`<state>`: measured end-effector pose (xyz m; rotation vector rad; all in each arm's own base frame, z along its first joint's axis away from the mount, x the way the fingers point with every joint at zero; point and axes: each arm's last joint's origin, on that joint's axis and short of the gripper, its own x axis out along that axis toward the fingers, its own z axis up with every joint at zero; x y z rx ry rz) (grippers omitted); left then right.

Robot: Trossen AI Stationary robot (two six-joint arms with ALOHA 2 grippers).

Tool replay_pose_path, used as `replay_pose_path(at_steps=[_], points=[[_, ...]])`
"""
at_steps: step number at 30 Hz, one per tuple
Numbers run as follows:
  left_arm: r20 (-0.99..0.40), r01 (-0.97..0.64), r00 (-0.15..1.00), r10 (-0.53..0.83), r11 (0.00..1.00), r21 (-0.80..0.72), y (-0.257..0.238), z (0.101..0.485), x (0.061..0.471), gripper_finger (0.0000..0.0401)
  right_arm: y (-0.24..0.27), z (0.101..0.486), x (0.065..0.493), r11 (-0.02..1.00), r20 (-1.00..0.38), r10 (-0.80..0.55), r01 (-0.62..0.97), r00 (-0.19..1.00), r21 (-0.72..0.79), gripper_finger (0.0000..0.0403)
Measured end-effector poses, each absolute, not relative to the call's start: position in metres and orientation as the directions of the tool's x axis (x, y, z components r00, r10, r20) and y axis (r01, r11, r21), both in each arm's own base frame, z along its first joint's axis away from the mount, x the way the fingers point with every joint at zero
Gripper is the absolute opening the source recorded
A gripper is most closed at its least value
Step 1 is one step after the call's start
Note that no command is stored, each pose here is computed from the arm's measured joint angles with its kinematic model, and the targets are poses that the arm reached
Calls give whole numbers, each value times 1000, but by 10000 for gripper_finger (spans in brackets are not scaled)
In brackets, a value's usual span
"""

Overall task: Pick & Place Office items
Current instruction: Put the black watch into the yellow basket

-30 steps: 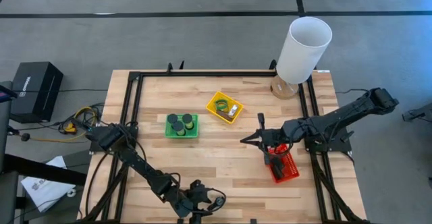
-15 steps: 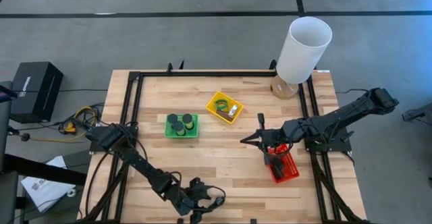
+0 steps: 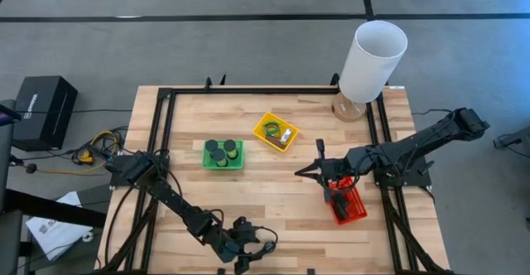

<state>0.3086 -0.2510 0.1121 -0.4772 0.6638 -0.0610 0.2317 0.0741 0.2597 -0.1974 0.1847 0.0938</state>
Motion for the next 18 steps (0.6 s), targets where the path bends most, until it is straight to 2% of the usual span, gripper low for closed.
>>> replay_pose_path(at_steps=[9,18], points=[[-603,-73,770,-209,910,-409,-256,95,307,271,74,260,232,976,-192,74,-111,979,-187,0],[-612,10,774,-162,970,-244,-252,97,306,249,74,259,232,976,-199,74,-112,977,-188,0]])
